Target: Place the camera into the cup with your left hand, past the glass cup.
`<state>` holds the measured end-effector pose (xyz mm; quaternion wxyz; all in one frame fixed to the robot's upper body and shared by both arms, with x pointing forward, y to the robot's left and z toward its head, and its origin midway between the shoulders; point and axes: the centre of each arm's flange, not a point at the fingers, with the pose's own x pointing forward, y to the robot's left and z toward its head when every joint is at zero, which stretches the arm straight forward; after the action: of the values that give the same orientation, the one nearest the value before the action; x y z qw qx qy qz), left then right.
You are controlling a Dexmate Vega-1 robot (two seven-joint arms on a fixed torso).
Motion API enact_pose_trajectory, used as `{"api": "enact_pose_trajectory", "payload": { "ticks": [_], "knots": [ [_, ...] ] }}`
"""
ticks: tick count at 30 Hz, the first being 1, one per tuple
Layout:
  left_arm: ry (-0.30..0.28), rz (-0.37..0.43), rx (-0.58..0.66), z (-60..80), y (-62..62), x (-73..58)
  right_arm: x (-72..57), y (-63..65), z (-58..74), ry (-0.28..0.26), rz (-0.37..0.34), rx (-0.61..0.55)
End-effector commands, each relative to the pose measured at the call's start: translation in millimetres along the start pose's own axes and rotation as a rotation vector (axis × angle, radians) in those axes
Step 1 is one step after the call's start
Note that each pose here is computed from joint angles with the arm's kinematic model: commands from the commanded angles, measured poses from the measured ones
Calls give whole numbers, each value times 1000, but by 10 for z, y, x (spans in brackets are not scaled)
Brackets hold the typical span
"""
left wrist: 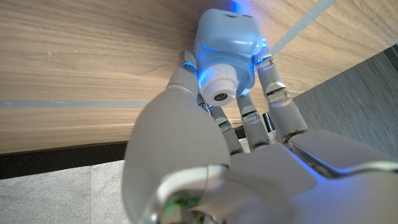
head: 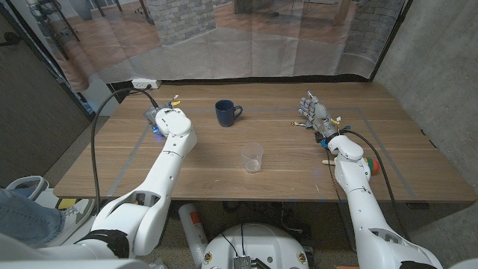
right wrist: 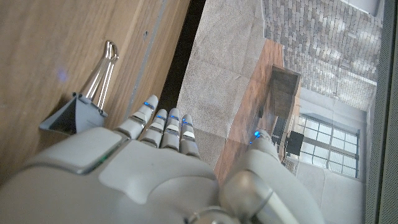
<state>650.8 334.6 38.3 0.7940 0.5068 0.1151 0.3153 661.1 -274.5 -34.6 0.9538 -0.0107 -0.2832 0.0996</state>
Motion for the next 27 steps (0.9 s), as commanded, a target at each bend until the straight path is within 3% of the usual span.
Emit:
{"api": "enact_pose_trajectory", "payload": {
  "ticks": [1, 11, 27],
  "knots": [
    [-32, -6, -4, 51, 127, -29, -15, -15, 22, -2, -13, 1],
    [-76, -3, 21, 142, 234, -96, -48, -51, 31, -6, -26, 6],
    [-125, 5, 45, 168, 360, -234, -86, -45, 34, -9, -35, 9]
  ]
}}
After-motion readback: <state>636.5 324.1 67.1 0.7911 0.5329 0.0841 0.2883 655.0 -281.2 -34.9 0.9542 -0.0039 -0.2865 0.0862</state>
